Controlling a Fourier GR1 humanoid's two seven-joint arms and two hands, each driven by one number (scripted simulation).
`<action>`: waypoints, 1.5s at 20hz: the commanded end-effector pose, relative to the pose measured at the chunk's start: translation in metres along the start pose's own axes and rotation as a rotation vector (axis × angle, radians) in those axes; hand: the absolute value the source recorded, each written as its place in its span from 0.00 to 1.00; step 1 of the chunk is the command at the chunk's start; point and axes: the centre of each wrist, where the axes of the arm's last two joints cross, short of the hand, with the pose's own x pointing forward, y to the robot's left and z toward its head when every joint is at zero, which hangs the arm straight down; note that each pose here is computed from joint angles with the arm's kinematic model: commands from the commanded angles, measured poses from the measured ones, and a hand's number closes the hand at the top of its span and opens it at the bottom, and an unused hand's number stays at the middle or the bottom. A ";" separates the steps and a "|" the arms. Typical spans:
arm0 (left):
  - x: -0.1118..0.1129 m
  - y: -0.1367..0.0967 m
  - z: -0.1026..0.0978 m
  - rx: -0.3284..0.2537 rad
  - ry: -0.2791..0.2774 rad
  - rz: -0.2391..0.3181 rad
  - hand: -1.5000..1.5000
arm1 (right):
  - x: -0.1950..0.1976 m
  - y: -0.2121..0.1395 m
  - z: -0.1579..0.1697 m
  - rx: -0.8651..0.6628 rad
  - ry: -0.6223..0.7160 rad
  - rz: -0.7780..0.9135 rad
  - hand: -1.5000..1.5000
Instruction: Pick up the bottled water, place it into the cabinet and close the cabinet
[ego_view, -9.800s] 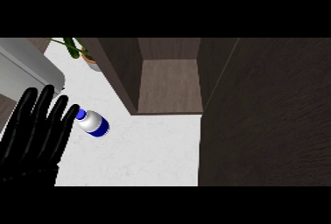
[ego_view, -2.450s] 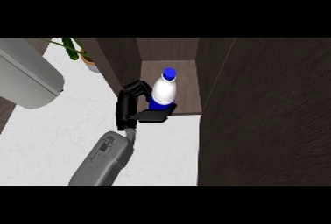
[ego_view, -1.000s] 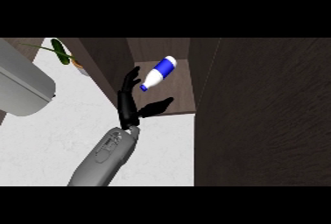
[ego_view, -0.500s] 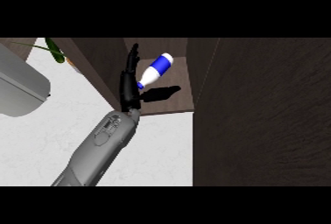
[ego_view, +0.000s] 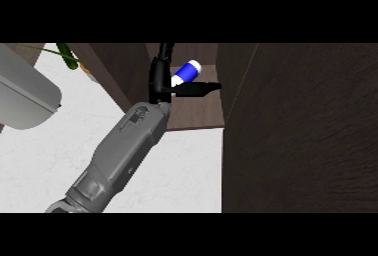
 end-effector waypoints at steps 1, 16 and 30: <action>0.002 -0.010 -0.001 -0.004 -0.022 0.034 0.00 | 0.025 0.028 -0.008 0.008 -0.022 0.027 0.00; -0.022 -0.007 0.095 -0.122 0.003 0.217 0.00 | 0.028 0.028 -0.009 -0.027 -0.015 0.021 0.00; -0.004 0.026 0.195 -0.229 0.051 0.352 1.00 | 0.025 0.028 -0.012 0.061 0.034 0.051 1.00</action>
